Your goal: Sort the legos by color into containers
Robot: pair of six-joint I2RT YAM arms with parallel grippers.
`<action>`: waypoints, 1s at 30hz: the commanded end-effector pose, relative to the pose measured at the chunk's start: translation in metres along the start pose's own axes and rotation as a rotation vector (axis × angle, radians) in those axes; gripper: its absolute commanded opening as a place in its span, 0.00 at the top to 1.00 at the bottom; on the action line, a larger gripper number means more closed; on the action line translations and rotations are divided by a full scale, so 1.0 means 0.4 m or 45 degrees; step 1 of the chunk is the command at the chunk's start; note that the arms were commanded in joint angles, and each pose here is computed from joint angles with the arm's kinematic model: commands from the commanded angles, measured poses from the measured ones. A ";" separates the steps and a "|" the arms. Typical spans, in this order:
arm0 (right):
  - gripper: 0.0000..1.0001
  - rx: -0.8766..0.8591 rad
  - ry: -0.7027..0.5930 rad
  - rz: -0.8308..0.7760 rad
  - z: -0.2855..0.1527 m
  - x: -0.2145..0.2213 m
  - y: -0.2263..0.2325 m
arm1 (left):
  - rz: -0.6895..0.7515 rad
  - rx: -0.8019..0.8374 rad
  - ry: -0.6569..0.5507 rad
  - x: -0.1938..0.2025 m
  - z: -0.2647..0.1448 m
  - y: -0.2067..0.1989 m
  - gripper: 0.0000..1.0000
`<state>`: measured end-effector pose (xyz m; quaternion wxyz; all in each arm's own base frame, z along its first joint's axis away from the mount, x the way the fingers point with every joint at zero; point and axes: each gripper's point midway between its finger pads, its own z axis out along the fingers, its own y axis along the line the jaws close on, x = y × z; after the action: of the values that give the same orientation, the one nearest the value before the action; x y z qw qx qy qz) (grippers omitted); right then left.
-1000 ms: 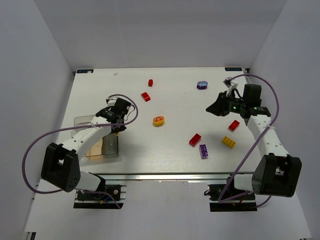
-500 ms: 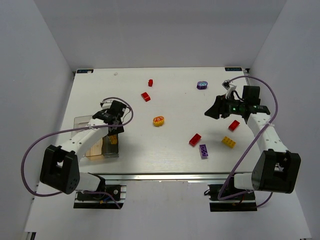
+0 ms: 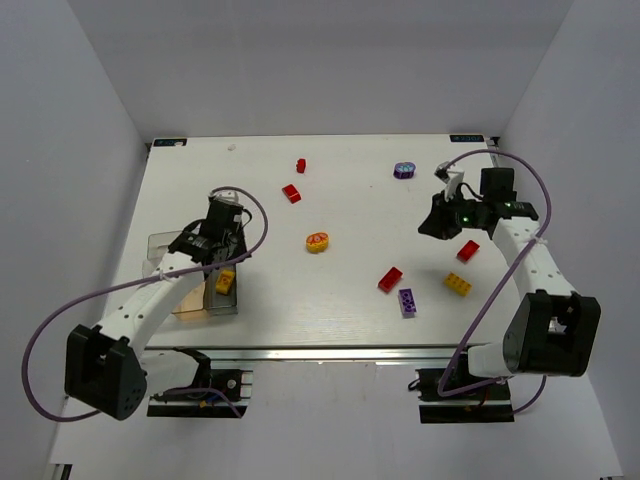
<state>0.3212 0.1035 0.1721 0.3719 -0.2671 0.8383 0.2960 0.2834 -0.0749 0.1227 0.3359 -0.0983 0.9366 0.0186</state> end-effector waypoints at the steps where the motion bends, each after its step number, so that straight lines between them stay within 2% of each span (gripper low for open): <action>1: 0.84 0.040 0.147 -0.135 0.006 0.038 -0.023 | 0.170 0.578 -0.087 -0.033 -0.063 -0.184 1.00; 3: 0.74 0.084 0.247 -0.138 0.015 0.070 -0.031 | 0.270 0.864 -0.030 0.010 -0.102 -0.259 0.99; 4: 0.68 0.176 0.326 -0.140 0.009 0.095 -0.062 | 0.296 0.950 -0.048 0.005 -0.113 -0.285 0.94; 5: 0.56 0.213 0.382 -0.143 0.004 0.121 -0.074 | 0.334 1.059 -0.022 0.022 -0.131 -0.309 0.77; 7: 0.45 0.311 0.485 -0.180 -0.018 0.166 -0.101 | 0.372 1.139 -0.019 0.029 -0.142 -0.328 0.56; 8: 0.31 0.312 0.544 -0.202 -0.025 0.201 -0.100 | 0.387 1.156 -0.014 0.031 -0.143 -0.333 0.49; 9: 0.25 0.348 0.587 -0.219 -0.040 0.216 -0.109 | 0.390 1.147 -0.011 0.033 -0.140 -0.330 0.42; 10: 0.11 0.355 0.613 -0.230 -0.049 0.226 -0.111 | 0.394 1.136 -0.018 0.030 -0.141 -0.326 0.41; 16: 0.12 0.386 0.711 -0.317 -0.078 0.257 -0.132 | 0.384 1.077 -0.159 0.005 -0.176 -0.289 0.33; 17: 0.17 0.360 0.778 -0.370 -0.081 0.278 -0.144 | 0.368 1.036 -0.219 -0.008 -0.186 -0.271 0.32; 22: 0.26 0.298 0.918 -0.420 -0.085 0.337 -0.154 | 0.330 0.980 -0.311 -0.039 -0.204 -0.243 0.29; 30: 0.22 0.276 1.028 -0.430 -0.075 0.408 -0.179 | 0.307 0.935 -0.352 -0.053 -0.210 -0.226 0.27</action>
<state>0.2614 0.0047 0.0455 0.1001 -0.4386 0.8927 0.0260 0.2626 -0.1734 0.2011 0.4542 0.1496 0.8345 -0.2736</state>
